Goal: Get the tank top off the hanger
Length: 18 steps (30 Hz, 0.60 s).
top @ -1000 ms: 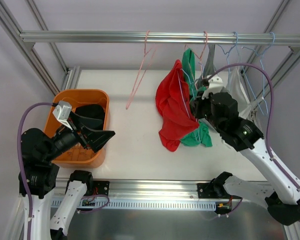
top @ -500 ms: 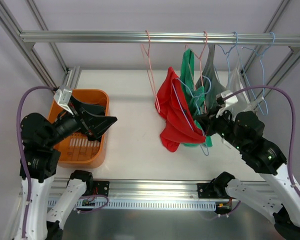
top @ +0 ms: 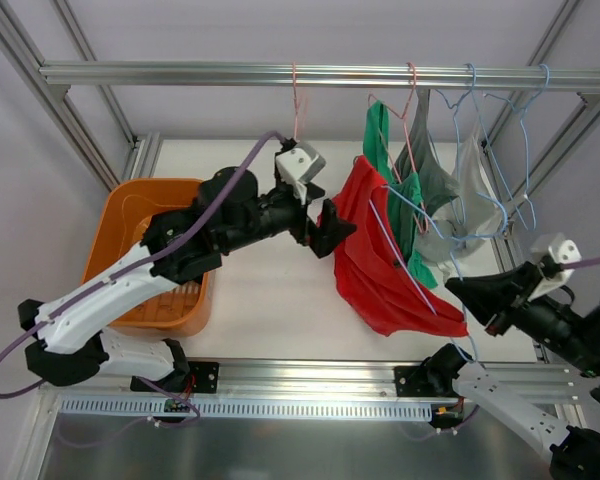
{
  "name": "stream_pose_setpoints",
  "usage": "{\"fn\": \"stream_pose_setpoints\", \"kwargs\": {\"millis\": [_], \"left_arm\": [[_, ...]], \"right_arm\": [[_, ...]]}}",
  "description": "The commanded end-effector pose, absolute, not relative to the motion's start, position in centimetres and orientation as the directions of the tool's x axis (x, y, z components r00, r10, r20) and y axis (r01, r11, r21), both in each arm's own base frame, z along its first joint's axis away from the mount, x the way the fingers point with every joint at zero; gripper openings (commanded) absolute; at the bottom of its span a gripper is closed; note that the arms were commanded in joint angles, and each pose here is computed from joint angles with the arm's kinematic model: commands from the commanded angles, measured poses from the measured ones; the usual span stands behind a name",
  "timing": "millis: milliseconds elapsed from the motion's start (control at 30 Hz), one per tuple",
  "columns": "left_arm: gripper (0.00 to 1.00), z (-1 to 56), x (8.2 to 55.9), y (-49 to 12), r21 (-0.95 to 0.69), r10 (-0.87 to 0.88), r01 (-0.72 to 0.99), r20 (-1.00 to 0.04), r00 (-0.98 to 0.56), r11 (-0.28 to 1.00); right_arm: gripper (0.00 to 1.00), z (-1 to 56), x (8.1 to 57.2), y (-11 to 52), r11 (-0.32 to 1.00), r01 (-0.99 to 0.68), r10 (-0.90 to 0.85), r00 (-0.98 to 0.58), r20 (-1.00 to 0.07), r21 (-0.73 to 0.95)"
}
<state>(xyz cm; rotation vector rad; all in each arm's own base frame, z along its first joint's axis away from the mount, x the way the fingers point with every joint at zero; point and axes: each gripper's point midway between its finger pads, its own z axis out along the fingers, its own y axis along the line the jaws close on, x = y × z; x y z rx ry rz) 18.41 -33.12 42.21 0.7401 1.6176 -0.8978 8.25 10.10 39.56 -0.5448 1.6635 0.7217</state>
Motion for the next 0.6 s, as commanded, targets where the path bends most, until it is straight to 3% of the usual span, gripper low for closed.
{"fn": "stream_pose_setpoints", "kwargs": {"millis": [0, 133, 233, 267, 333, 367, 467, 567], "left_arm": [[0.99, 47.1, 20.5, -33.6, -0.041, -0.018, 0.804, -0.999, -0.038, 0.593], [0.96, 47.1, 22.3, -36.4, 0.004, 0.012, 0.791, -1.000, -0.004, 0.612], [0.80, 47.2, 22.6, -37.2, 0.003, 0.005, 0.792, -1.000, 0.000, 0.610], [0.71, 47.1, 22.7, -37.4, 0.000, 0.005, 0.793, -1.000, -0.003, 0.609], [0.63, 47.0, 22.8, -37.8, -0.003, -0.004, 0.795, -1.000, -0.001, 0.607], [0.51, 46.7, 22.9, -38.1, -0.004, -0.002, 0.796, -1.000, -0.003, 0.606], [0.30, 46.5, 23.0, -38.5, -0.008, -0.008, 0.797, -1.000, -0.003, 0.604], [0.00, 46.2, 23.1, -38.4, -0.017, -0.014, 0.792, -1.000, -0.011, 0.610]], "right_arm": [[0.00, 41.4, 5.0, 9.0, 0.642, -0.751, 0.016, -0.191, -0.981, 0.156], [0.00, 42.3, 2.9, 8.5, 0.595, -0.787, 0.009, -0.196, -0.981, 0.163], [0.00, 42.4, 2.5, 8.0, 0.600, -0.783, 0.018, -0.192, -0.981, 0.165], [0.00, 42.3, 2.4, 8.0, 0.599, -0.783, 0.016, -0.195, -0.981, 0.165], [0.00, 42.4, 2.1, 8.0, 0.589, -0.790, 0.021, -0.195, -0.981, 0.170], [0.00, 42.4, 1.9, 8.0, 0.583, -0.794, 0.023, -0.193, -0.981, 0.170], [0.00, 42.6, 1.7, 8.1, 0.572, -0.803, 0.025, -0.190, -0.982, 0.170], [0.00, 42.5, 1.8, 8.0, 0.578, -0.798, 0.022, -0.193, -0.981, 0.170]]}}
